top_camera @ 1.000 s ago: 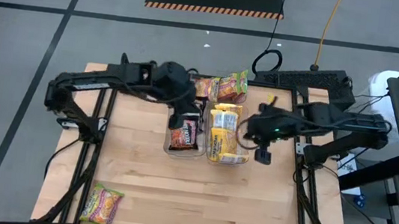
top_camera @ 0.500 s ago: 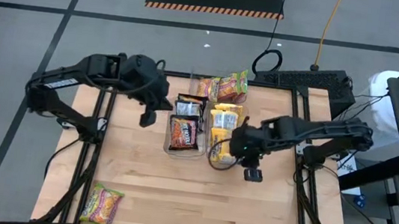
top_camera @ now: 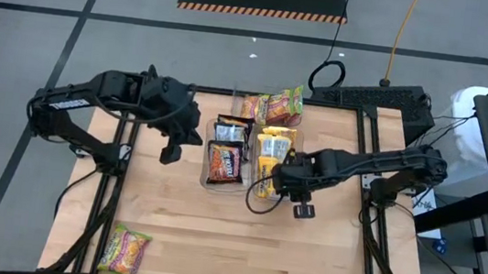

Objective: Sort Maruchan noodles
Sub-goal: Put the yellow noodle pack into the right transparent bin

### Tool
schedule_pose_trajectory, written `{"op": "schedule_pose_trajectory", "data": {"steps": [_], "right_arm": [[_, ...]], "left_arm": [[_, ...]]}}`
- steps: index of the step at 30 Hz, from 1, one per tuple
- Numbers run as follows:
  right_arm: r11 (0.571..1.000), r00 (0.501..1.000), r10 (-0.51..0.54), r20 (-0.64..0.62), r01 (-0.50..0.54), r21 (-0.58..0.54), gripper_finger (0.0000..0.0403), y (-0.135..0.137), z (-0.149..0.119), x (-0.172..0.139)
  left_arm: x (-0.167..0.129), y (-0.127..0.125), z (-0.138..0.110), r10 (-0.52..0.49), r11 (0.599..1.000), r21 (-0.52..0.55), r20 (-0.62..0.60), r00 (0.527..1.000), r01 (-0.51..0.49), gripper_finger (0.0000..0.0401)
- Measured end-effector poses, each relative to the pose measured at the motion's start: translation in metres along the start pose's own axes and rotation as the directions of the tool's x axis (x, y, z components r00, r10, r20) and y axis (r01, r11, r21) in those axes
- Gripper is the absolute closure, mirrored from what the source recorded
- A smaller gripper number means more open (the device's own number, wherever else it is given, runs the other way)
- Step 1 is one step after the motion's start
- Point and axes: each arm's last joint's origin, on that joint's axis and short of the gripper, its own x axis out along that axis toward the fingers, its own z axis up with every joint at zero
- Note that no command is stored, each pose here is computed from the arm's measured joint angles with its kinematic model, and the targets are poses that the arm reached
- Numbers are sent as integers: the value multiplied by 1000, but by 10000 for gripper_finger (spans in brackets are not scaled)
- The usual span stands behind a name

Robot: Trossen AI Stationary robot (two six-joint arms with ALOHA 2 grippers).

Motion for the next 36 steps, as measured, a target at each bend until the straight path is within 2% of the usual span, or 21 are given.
{"op": "schedule_pose_trajectory", "data": {"steps": [9, 11, 16, 24, 28, 36], "right_arm": [[998, 999, -1, -54, -2, -62, 314, 0, -7, 17], [997, 998, -1, -61, -3, -76, 329, 0, -8, 19], [998, 999, -3, -53, -1, -66, 395, -6, -7, 19], [994, 999, -17, 34, 20, -104, 402, -27, 0, 20], [994, 995, 16, 101, -5, -111, 402, -41, 5, 21], [993, 990, 73, 124, -61, -99, 403, -63, -4, 48]], "left_arm": [[0, -3, 0, -9, 1000, 12, 0, 1000, 9, 375], [0, -3, 0, -9, 1000, 12, 0, 1000, 9, 375], [0, -3, 0, -9, 1000, 12, 1, 1000, 9, 375], [0, -3, 0, -9, 1000, 9, 1, 1000, 9, 375], [0, -3, 0, -10, 1000, 0, 1, 1000, 10, 375], [0, -3, 0, -11, 1000, -19, 1, 1000, 11, 375]]}}
